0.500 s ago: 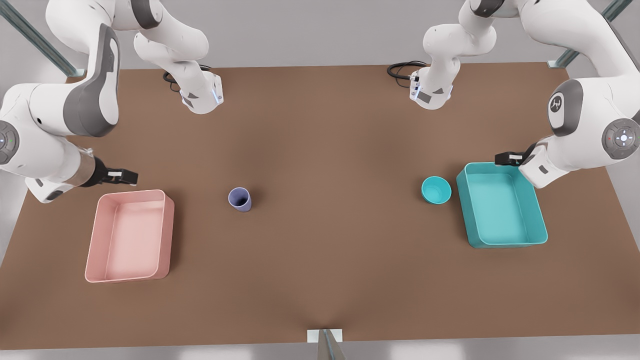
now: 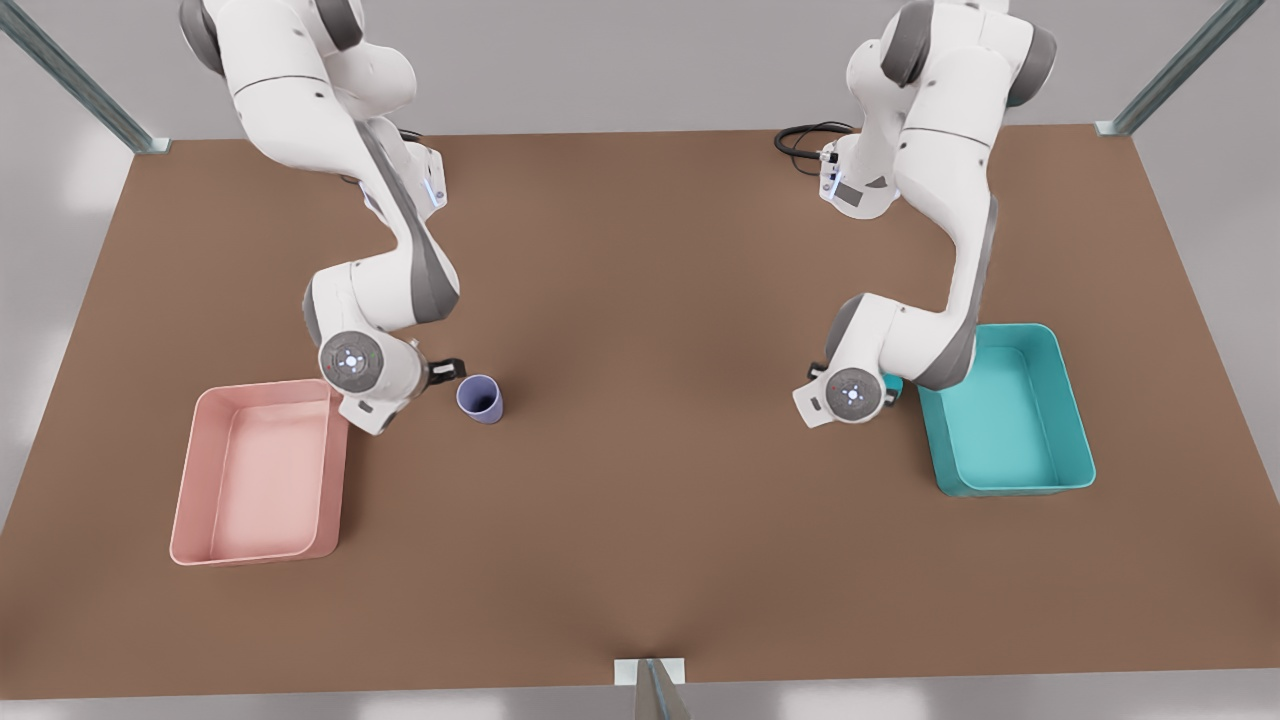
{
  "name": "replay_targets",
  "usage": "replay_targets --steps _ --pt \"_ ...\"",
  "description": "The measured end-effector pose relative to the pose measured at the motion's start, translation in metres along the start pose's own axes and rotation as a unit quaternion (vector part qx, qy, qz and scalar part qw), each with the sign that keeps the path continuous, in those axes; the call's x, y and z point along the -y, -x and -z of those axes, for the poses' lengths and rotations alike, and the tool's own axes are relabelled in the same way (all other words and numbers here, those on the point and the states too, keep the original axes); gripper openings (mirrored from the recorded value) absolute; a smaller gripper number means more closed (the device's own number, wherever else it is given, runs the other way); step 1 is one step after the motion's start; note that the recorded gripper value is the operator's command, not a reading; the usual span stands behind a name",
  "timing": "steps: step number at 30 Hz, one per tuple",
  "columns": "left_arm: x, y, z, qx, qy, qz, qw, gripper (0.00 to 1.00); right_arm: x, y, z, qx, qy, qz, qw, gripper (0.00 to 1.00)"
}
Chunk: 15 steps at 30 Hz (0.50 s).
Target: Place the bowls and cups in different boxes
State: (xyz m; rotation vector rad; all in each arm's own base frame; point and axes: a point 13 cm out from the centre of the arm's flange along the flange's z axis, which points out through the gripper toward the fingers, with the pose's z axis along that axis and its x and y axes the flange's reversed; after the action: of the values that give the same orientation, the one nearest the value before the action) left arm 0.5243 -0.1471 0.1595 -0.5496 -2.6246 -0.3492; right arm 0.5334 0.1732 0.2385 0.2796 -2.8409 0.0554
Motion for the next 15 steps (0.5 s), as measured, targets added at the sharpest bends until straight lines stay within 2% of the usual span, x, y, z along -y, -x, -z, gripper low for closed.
replay_targets --steps 5,15 --pt "-0.002 -0.004 -0.044 0.017 0.003 0.053 0.998 1.0 -0.002 0.037 -0.048 0.04 0.016 -0.021 0.999 1.0" --pt "0.013 -0.013 -0.08 0.057 -0.026 0.172 0.983 1.0 -0.009 0.034 -0.099 0.066 0.028 -0.04 0.997 1.0"
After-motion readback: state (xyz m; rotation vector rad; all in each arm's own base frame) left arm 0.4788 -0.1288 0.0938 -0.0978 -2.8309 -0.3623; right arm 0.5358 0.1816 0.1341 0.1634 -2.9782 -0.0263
